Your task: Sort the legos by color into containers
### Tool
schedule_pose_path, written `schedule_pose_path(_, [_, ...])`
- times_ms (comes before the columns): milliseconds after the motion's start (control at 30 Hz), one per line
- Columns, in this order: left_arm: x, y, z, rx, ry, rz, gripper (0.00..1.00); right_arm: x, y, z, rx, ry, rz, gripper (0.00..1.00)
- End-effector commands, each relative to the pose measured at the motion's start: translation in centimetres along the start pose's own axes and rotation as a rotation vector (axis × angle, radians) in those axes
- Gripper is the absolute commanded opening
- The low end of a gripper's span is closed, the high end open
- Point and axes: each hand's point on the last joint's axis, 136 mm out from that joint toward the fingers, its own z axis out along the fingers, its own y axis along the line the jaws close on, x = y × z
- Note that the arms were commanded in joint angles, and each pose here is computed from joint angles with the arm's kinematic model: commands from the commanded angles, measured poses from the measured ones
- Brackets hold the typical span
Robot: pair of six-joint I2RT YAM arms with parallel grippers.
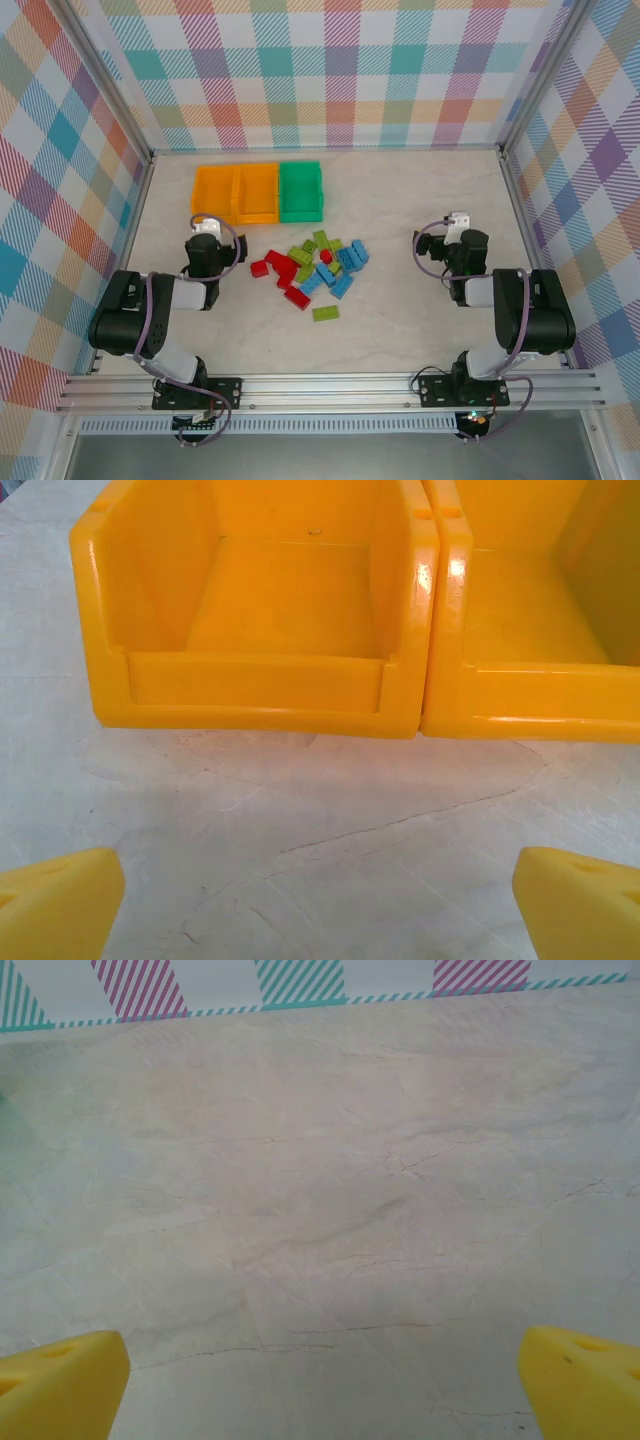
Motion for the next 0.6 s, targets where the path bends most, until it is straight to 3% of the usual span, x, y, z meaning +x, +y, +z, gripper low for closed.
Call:
schedule_pose_path(0, [-1.19, 0.12, 0.08, 0.007, -0.037, -0.017, 1.00, -1.02, 0.39, 0.08, -0.021, -0.030, -0.007, 1.00])
schedule_pose_path(567, [-1.25, 0.12, 0.10, 0.007, -0.038, -0.018, 1.00, -1.00, 0.45, 0.07, -0.025, -0.029, -0.004, 1.00])
